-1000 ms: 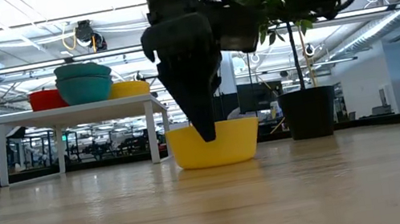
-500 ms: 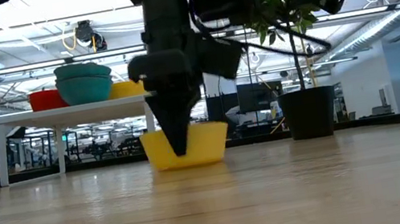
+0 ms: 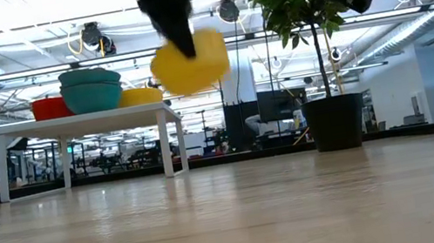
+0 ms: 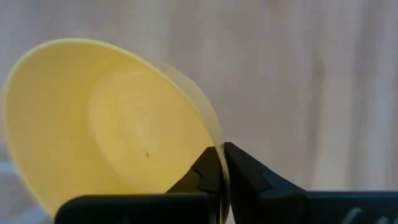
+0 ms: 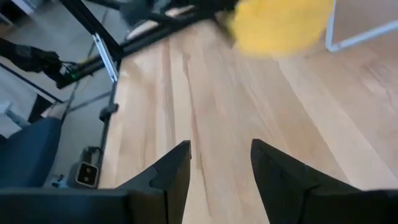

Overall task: Pick & Place Mini bowls
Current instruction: Stack the yellow bowl on the yellow bowls on the shelf

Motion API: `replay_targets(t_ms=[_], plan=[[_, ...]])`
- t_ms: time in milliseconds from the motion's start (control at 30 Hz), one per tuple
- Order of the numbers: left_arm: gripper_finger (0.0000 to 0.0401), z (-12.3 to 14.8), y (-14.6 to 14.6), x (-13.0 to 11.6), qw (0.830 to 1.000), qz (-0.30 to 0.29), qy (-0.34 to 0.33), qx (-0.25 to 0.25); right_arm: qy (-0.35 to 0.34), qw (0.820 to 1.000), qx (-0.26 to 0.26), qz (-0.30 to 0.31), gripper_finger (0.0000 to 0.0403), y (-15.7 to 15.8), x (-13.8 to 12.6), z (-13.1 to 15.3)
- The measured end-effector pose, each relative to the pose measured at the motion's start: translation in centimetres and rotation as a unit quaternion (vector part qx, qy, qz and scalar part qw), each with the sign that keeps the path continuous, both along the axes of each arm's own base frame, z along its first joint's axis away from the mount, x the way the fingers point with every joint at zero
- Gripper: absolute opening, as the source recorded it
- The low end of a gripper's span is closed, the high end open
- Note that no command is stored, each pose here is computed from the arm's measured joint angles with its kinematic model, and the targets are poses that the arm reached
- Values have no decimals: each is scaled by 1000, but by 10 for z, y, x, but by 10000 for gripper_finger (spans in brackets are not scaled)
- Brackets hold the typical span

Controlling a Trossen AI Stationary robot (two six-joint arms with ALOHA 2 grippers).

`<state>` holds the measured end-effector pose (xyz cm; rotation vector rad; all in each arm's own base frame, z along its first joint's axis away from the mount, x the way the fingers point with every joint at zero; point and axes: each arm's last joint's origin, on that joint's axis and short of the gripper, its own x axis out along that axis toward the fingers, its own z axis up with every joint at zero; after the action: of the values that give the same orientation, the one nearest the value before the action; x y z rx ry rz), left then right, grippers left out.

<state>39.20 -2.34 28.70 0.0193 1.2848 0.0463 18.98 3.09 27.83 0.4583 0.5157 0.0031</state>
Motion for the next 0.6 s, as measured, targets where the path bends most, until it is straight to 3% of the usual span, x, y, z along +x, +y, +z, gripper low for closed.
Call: replay_targets(t_ms=[133,333,533,600], plan=[[6,41,20,-23,994,52,-54,77,-35,999,4,0,155,0,2,6],[20,83,64,-58,976,146,-106,125,-121,993,-1,3,155,0,4,24],[9,94,122,-83,960,214,-95,156,-208,978,-24,-20,155,-2,2,41],[6,92,143,-92,959,231,-76,145,-229,973,-31,-25,155,-3,1,46]])
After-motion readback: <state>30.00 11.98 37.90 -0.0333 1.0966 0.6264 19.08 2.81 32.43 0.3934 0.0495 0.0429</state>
